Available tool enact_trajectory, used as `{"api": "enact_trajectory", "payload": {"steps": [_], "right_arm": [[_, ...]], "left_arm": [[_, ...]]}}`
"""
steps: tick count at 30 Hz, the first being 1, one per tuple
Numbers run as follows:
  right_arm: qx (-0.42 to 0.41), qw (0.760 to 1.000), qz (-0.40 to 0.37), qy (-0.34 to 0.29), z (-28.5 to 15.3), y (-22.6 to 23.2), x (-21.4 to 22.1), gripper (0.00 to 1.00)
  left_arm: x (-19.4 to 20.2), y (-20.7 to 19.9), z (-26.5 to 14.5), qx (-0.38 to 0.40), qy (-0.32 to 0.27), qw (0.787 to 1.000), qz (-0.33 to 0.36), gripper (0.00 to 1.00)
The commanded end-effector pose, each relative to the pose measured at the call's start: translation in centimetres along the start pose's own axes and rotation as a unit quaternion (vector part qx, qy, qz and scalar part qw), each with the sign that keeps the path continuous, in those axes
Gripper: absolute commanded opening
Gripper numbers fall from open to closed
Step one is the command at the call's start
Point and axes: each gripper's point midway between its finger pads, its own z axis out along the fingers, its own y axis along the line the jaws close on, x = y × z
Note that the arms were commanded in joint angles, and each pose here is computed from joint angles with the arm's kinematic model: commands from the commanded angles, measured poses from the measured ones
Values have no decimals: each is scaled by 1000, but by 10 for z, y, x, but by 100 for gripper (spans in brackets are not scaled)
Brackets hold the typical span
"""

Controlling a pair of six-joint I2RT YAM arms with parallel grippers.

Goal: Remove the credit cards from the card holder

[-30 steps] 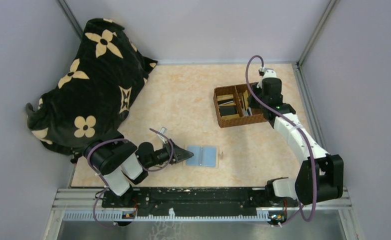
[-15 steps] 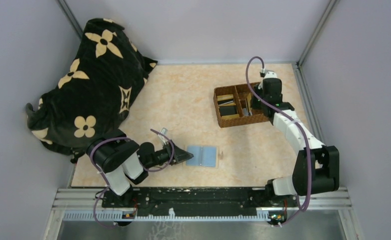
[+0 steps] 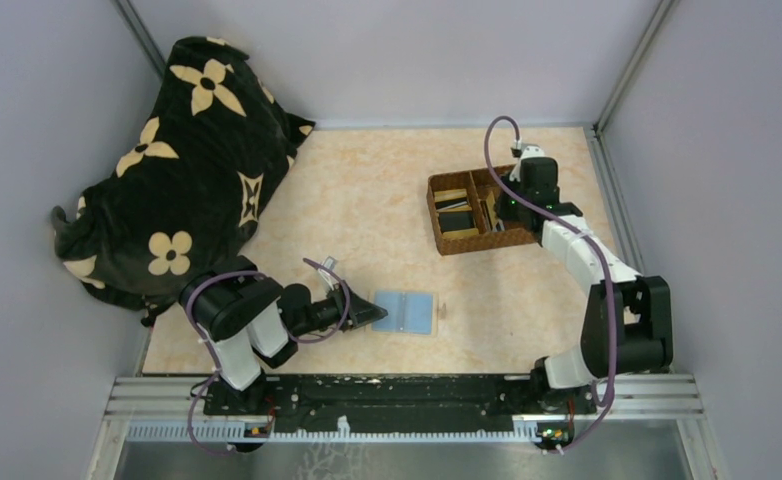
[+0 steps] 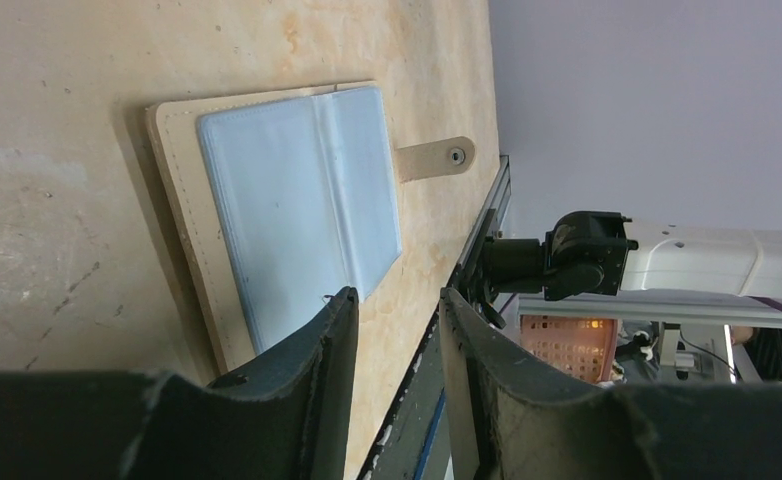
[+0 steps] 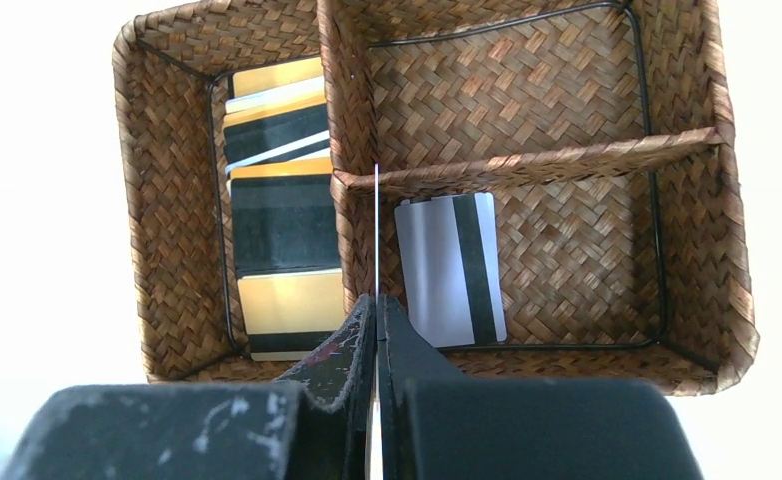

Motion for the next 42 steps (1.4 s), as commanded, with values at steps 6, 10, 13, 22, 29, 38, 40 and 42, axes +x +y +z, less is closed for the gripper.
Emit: {"api": "enact_trajectory", "payload": {"steps": [6, 10, 13, 22, 29, 38, 40, 42], "right_arm": [[-17, 999, -13, -35, 9, 6, -29, 0], [-16, 999, -16, -28, 12, 5, -24, 0], [-12, 999, -27, -22, 15, 9, -19, 0], [28, 996, -88, 5, 31, 24, 9, 0], [37, 994, -105, 14, 33, 27, 17, 0], [13, 995, -99, -4, 14, 40, 7, 15], [4, 995, -96, -13, 6, 44, 3, 18], [-2, 995, -93, -19, -2, 47, -1, 20]], "left_arm": [[-22, -54, -3, 116, -45, 990, 69, 42], [-22, -53, -4, 114, -44, 990, 69, 42], [-21, -52, -4, 113, -44, 990, 69, 42], [-19, -49, -7, 107, -42, 991, 69, 41], [-17, -47, -10, 103, -43, 991, 69, 41], [-17, -48, -9, 106, -40, 991, 70, 41], [-16, -49, -9, 107, -37, 991, 69, 41], [-16, -50, -9, 110, -37, 991, 69, 41]]}}
